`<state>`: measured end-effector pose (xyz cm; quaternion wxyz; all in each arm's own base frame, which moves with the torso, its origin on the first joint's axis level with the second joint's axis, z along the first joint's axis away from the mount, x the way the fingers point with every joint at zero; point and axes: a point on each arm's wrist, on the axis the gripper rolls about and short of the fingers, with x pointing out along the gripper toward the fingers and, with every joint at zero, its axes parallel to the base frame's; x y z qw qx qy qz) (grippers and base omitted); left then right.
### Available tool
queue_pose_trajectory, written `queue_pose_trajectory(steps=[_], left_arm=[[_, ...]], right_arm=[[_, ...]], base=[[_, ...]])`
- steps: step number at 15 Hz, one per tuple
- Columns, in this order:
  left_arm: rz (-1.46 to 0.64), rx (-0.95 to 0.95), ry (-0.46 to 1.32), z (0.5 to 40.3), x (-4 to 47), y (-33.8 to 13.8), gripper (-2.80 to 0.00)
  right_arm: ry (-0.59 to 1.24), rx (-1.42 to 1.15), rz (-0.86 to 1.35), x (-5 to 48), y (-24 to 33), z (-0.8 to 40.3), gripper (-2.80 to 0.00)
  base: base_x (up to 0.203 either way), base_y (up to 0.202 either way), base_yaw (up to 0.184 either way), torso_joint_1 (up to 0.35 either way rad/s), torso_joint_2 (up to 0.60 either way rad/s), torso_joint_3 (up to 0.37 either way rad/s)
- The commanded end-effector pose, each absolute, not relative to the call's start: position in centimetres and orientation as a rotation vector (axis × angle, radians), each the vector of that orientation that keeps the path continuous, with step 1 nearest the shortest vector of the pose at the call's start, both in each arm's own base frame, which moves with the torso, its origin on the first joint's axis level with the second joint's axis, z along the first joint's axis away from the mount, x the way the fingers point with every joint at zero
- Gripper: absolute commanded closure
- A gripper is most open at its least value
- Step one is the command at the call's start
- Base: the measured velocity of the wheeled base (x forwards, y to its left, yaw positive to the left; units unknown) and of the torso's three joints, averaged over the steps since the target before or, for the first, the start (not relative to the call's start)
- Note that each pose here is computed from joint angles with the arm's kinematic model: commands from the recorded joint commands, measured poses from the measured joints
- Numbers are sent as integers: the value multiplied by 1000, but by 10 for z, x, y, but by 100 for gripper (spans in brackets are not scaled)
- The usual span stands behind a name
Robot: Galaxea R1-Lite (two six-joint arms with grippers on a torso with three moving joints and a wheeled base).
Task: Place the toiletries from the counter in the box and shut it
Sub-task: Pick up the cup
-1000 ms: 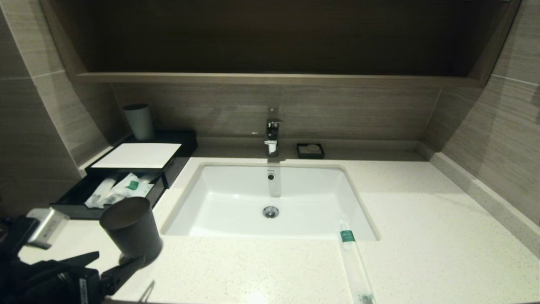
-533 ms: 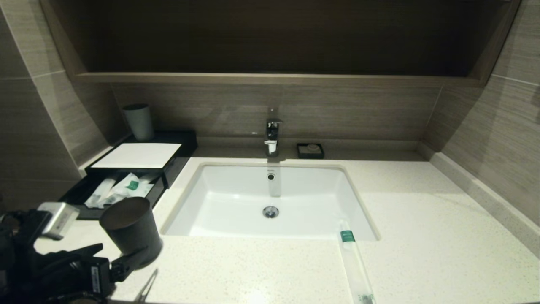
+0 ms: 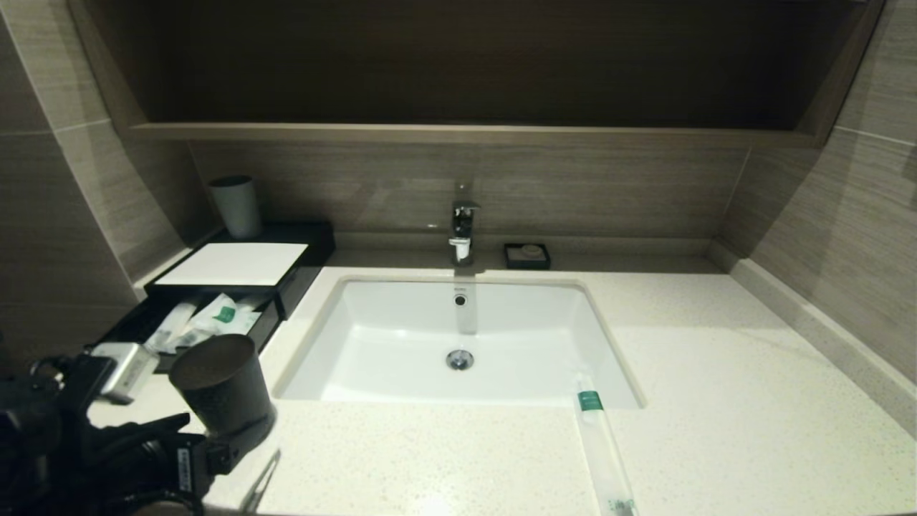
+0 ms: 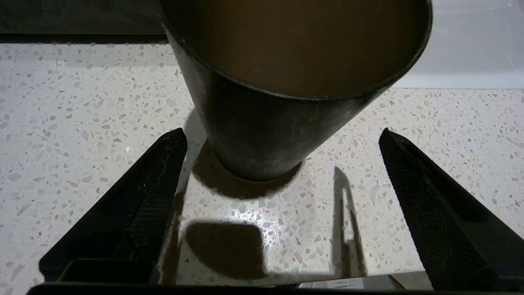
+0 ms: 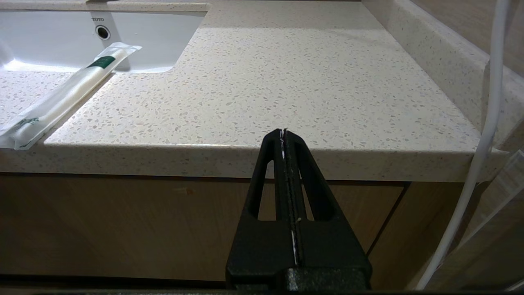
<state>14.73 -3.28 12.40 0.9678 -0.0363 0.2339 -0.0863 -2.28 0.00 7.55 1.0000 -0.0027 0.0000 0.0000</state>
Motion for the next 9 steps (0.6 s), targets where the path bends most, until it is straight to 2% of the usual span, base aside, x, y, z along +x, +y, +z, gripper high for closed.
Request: queue_pose_trajectory(steps=[1, 9], left_arm=[[-169, -69, 482, 120, 154, -35, -280], [-116, -64, 503, 116, 162, -36, -280]], right_arm=[[0, -6, 0, -23, 0, 75, 0], [0, -6, 0, -23, 0, 75, 0]], base=[[0, 0, 0, 0, 0, 0], [0, 0, 0, 0, 0, 0]])
